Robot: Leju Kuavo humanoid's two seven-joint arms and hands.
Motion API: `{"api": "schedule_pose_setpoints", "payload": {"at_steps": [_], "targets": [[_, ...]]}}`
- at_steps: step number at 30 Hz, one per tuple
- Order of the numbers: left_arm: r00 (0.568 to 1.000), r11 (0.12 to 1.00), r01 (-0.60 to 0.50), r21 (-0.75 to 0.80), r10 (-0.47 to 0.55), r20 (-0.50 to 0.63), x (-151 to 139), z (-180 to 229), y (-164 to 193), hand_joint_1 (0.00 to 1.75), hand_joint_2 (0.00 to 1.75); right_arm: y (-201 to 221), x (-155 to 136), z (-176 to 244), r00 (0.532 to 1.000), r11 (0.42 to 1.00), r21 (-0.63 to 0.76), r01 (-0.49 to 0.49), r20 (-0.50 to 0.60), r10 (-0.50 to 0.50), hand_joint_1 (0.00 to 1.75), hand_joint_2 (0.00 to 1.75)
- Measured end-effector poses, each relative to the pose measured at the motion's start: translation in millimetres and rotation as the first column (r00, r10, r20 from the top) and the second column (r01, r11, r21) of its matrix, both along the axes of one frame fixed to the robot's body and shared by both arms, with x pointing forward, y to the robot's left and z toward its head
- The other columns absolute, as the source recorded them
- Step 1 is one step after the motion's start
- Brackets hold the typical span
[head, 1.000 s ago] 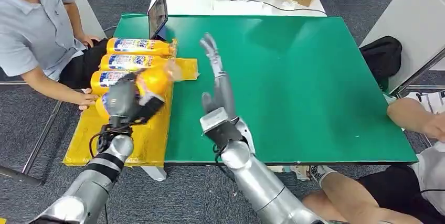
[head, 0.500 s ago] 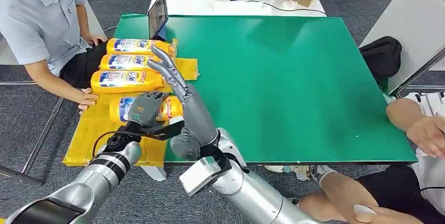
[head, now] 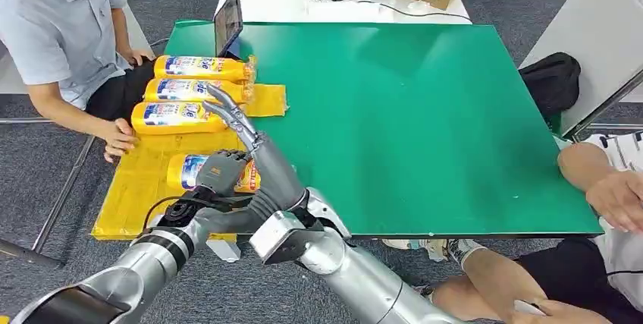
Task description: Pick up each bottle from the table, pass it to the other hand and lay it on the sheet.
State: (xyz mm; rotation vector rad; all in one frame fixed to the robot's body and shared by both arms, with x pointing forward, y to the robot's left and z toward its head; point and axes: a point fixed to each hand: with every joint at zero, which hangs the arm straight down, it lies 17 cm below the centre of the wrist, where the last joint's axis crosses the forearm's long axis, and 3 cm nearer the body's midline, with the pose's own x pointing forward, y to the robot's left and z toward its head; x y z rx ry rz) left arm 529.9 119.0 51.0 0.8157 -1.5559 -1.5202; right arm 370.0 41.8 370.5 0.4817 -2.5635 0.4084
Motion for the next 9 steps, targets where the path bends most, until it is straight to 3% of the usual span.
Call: {"api": "schedule_pose_setpoints", "payload": {"at_steps": [9], "targets": [[0.989,0.998,0.011,-0.055,-0.019,-0.144,-5.6,-15.6,-8.1,0.00,1.75,3.8,4.4,-9.1,1.000,1.000,-0.028,-0.002,-0.014,0.001,0.00,1.75]]}}
